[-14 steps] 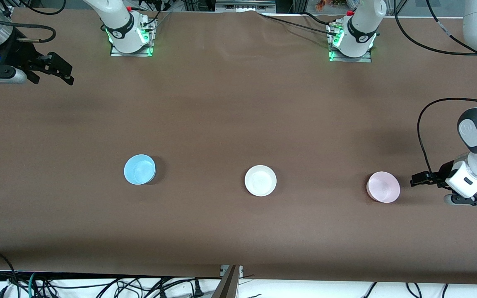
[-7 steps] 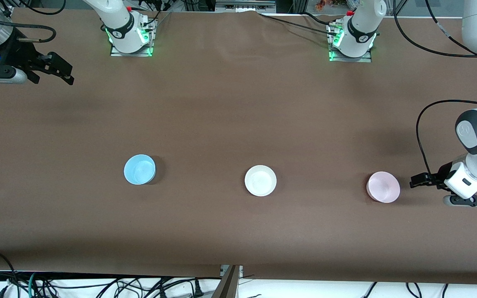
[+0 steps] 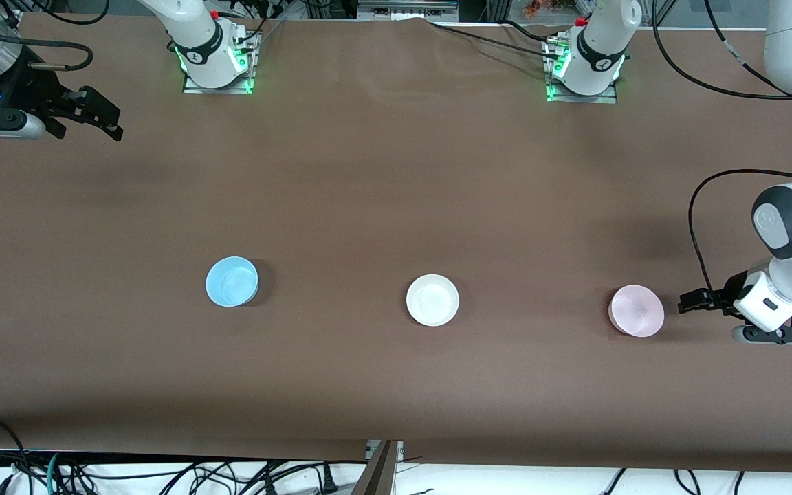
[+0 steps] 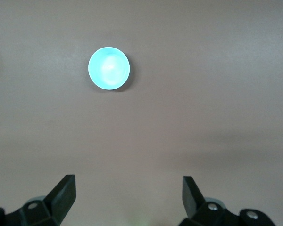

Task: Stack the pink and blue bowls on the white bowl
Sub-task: 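Move the left gripper over the pink bowl and lower it, then close the left gripper on the pink bowl's rim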

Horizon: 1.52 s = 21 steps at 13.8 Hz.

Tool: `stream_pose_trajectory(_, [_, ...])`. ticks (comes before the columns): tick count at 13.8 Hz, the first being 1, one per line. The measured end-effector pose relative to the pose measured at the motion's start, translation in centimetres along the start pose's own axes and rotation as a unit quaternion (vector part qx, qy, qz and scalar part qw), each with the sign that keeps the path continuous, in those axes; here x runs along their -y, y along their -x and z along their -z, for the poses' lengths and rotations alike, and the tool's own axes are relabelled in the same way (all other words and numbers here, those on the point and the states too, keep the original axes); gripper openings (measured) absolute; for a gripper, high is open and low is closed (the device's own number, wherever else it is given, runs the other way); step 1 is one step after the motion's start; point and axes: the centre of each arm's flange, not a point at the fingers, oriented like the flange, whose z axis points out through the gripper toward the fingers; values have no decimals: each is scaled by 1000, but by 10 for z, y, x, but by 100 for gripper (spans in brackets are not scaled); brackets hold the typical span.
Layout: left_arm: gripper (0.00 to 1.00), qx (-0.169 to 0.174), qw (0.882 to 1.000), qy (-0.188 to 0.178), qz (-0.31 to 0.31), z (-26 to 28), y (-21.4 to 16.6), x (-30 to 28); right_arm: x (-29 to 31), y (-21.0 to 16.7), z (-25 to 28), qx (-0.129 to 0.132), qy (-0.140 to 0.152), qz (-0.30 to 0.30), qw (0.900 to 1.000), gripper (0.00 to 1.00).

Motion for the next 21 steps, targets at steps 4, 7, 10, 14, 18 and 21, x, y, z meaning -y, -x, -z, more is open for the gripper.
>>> stream_pose_trajectory(4, [100,0,1000,0,0,-6,0,0,0,0,0,0,0,0,1000,100])
stream_pose_trajectory(7, [100,2,1000,0,0,-11,0,1,0,0,0,0,0,0,1000,100])
stream_pose_trajectory(10, [100,7,1000,0,0,-17,0,1,0,0,0,0,0,0,1000,100])
stream_pose_trajectory(14, [100,19,1000,1,2,-50,3,3,0,0,-1,1,0,0,1000,100])
stream_pose_trajectory(18, [100,19,1000,-1,3,-77,10,4,0,-1,-3,4,1,0,1000,100])
stream_pose_trajectory(21, [100,23,1000,-1,5,-92,19,-1,0,-2,-4,5,1,0,1000,100])
